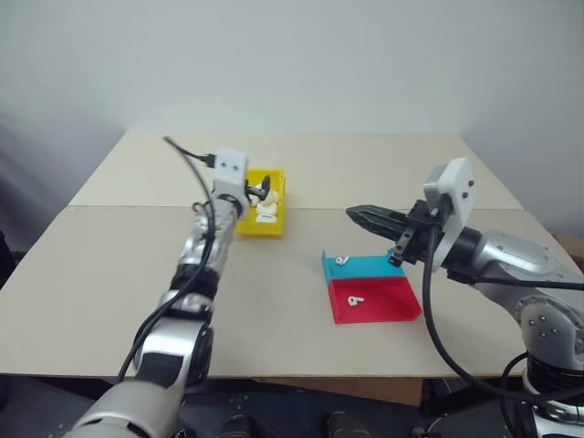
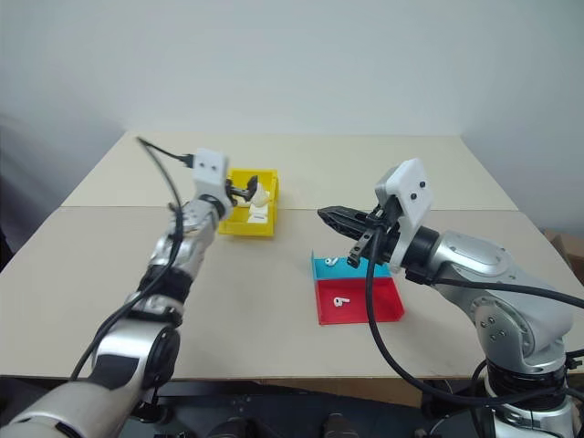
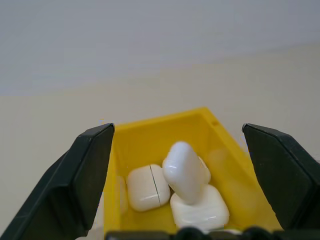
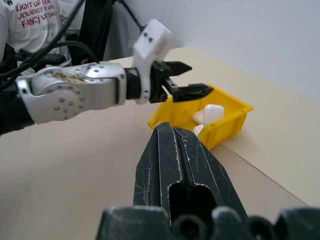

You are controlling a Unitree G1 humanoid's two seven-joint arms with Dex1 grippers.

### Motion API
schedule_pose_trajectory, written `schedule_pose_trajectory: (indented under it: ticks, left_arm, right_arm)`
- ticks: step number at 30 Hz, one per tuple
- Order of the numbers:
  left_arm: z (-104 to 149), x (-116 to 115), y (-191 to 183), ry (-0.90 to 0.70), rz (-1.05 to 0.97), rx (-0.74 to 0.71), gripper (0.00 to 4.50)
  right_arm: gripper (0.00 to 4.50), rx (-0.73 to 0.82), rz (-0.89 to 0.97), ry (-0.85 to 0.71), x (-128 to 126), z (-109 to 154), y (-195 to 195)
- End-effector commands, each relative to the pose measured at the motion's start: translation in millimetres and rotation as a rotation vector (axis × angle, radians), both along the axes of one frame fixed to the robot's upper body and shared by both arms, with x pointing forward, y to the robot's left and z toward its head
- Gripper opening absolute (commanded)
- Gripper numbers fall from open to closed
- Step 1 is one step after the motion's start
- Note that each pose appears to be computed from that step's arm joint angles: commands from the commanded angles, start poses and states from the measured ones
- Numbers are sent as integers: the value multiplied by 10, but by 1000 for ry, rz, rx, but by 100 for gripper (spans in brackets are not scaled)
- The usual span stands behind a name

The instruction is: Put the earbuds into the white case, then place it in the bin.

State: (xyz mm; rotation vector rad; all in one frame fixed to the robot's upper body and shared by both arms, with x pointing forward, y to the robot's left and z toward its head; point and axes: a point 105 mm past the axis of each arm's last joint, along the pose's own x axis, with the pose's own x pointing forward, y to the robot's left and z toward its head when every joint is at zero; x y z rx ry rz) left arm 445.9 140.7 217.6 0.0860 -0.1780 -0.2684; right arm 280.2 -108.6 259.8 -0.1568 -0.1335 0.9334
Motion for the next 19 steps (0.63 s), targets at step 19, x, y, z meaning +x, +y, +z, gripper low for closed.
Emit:
schedule_pose_trajectory:
  ticks: [19]
  left_arm:
    - [193, -2117, 180, -13, -589, 161, 446]
  right_arm:
    - [0, -150, 95, 5, -88, -430, -198]
